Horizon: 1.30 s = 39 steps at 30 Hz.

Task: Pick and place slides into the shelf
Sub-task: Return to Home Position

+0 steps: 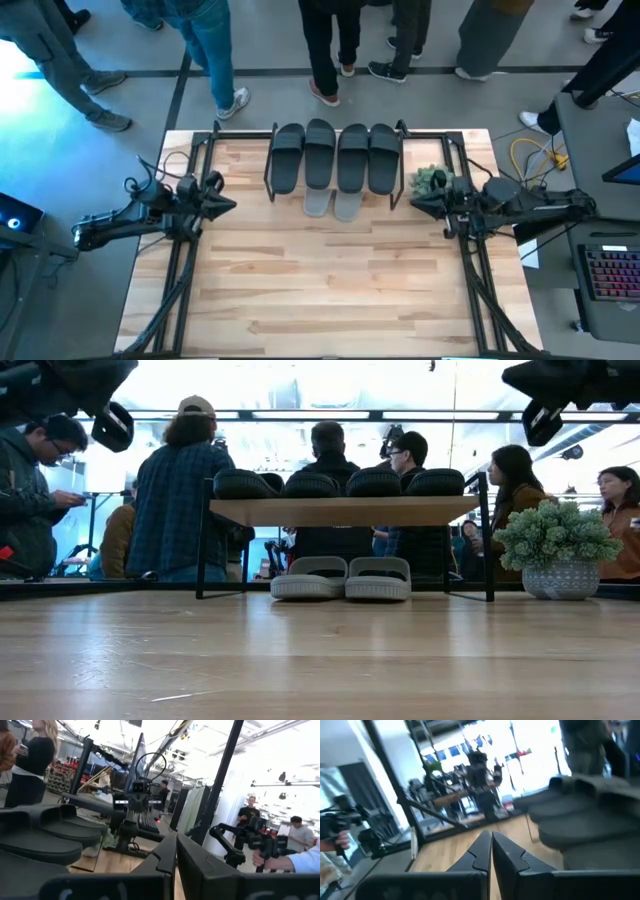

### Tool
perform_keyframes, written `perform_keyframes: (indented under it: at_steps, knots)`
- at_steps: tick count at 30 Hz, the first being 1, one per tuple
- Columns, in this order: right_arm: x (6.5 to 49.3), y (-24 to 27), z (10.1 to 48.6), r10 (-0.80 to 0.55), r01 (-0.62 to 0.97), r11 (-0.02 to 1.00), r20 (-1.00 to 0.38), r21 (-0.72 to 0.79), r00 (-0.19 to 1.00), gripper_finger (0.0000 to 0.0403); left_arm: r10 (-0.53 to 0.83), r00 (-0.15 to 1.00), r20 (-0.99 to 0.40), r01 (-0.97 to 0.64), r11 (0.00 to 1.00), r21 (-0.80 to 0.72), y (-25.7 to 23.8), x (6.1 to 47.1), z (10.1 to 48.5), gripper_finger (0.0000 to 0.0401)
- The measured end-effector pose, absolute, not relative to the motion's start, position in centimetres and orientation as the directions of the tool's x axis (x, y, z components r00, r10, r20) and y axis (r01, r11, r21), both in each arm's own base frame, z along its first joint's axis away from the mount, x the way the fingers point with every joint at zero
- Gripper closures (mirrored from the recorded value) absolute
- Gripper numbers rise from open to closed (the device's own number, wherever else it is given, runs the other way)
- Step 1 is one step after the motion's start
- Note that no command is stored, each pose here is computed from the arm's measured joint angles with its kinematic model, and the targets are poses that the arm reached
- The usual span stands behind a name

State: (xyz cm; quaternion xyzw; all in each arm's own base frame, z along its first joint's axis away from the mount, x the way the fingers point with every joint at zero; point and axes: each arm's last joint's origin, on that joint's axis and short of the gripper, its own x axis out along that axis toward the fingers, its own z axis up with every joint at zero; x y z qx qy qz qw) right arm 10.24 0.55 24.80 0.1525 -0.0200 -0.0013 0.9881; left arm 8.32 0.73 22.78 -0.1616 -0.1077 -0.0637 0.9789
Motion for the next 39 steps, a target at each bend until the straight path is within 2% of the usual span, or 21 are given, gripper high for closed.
perform_keyframes:
  at_steps: [5,8,15,24,29,33,39]
  knots:
    - [9.7,0.7,22.8,0.061,-0.090,0.966,0.122,0.243,0.991,0.0394,-0.112,0.969,0.219,0.163,0.960,-0.229,0.7,8.5,22.1,0.0401]
    - [9.4,0.8,21.7,0.114,-0.152,0.961,0.173,0.230,0.978,0.0394,-0.158,0.949,0.274,0.204,0.968,-0.147,0.6,8.5,22.3,0.0401]
    - [8.9,0.9,20.4,0.136,-0.182,0.961,0.215,0.209,0.967,0.0394,-0.163,0.955,0.250,0.205,0.966,-0.155,0.6,8.8,21.3,0.0401]
    - [9.5,1.1,18.3,0.190,-0.227,0.950,0.179,0.216,0.965,0.0394,-0.168,0.955,0.243,0.202,0.972,-0.123,0.7,9.4,19.1,0.0401]
    - [9.5,1.1,18.2,0.191,-0.216,0.966,0.168,0.145,0.967,0.0394,-0.167,0.965,0.203,0.185,0.980,-0.070,0.7,9.5,18.7,0.0401]
    - [9.6,1.1,17.7,0.192,-0.203,0.975,0.116,0.093,0.975,0.0394,-0.165,0.978,0.128,0.176,0.981,-0.079,0.7,9.7,17.9,0.0401]
    - [9.6,1.1,17.1,0.200,-0.202,0.978,0.055,0.043,0.978,0.0394,-0.164,0.984,0.076,0.165,0.986,-0.011,0.8,9.7,17.4,0.0401]
